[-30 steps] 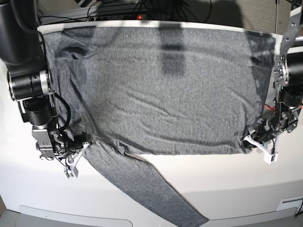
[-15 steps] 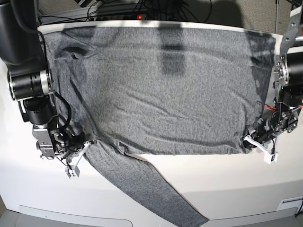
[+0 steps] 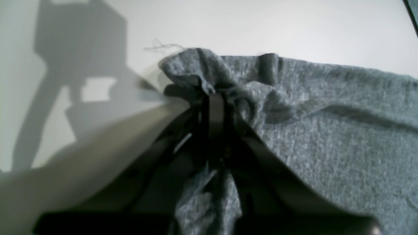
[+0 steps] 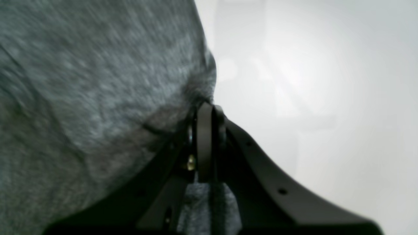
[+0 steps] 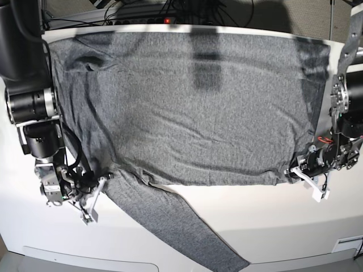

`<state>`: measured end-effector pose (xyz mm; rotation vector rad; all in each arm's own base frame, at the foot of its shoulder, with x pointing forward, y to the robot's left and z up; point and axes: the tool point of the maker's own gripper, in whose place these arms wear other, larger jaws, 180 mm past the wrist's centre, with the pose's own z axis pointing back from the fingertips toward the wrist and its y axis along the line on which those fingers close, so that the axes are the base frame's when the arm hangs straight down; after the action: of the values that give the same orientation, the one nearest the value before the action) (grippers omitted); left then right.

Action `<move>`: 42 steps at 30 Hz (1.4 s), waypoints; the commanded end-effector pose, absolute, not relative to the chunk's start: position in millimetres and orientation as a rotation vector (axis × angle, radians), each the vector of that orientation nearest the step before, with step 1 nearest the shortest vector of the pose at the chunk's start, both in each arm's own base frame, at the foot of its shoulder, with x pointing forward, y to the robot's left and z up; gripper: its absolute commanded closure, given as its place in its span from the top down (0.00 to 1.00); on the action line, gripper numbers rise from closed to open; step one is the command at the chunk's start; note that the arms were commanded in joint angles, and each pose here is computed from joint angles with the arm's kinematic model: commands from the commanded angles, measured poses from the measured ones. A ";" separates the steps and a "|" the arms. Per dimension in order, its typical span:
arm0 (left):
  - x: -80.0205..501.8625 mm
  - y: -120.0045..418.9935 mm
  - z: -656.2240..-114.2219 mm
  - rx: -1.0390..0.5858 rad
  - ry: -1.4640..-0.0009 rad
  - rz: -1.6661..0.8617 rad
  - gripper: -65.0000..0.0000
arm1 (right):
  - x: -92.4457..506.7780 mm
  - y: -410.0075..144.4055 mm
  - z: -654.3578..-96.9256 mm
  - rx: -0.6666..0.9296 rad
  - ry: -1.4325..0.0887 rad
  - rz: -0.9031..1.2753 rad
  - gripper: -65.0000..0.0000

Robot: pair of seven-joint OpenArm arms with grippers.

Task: Fold the T-shirt properly
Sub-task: 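Lift the hem with both grippers and fold it toward the collar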

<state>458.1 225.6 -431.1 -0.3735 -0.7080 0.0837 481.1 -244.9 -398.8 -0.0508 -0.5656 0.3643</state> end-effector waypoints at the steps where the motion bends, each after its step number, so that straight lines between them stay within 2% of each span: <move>1: 477.2 228.5 -404.5 -0.403 -0.778 0.072 0.00 | 497.6 -247.1 -373.6 -0.055 -0.617 0.379 0.00; 4: 472.5 220.4 -405.5 -0.456 -0.767 0.071 0.00 | 491.0 -242.6 -373.6 -0.019 -0.594 0.404 0.00; 15: 464.5 228.8 -403.9 -0.538 -0.771 0.170 0.00 | 449.2 -238.2 -358.2 0.097 -0.673 0.424 0.00; 21: 463.3 229.9 -402.5 -0.566 -0.764 0.203 0.00 | 412.8 -256.6 -359.2 0.025 -0.665 0.439 0.00; 28: 465.4 232.9 -400.2 -0.563 -0.783 0.210 0.00 | 392.0 -280.1 -365.8 0.065 -0.686 0.308 0.00; 35: 479.9 256.0 -384.0 -0.454 -0.906 0.145 0.00 | 390.1 -291.9 -362.2 0.063 -0.705 0.264 0.00; 42: 496.7 296.1 -380.4 -0.066 -0.890 0.087 0.00 | 390.6 -287.0 -364.1 0.073 -0.706 0.264 0.00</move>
<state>475.9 290.3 -410.0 -0.0651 -0.8085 0.0855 376.4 -281.2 -385.2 0.0847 -0.6439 0.2594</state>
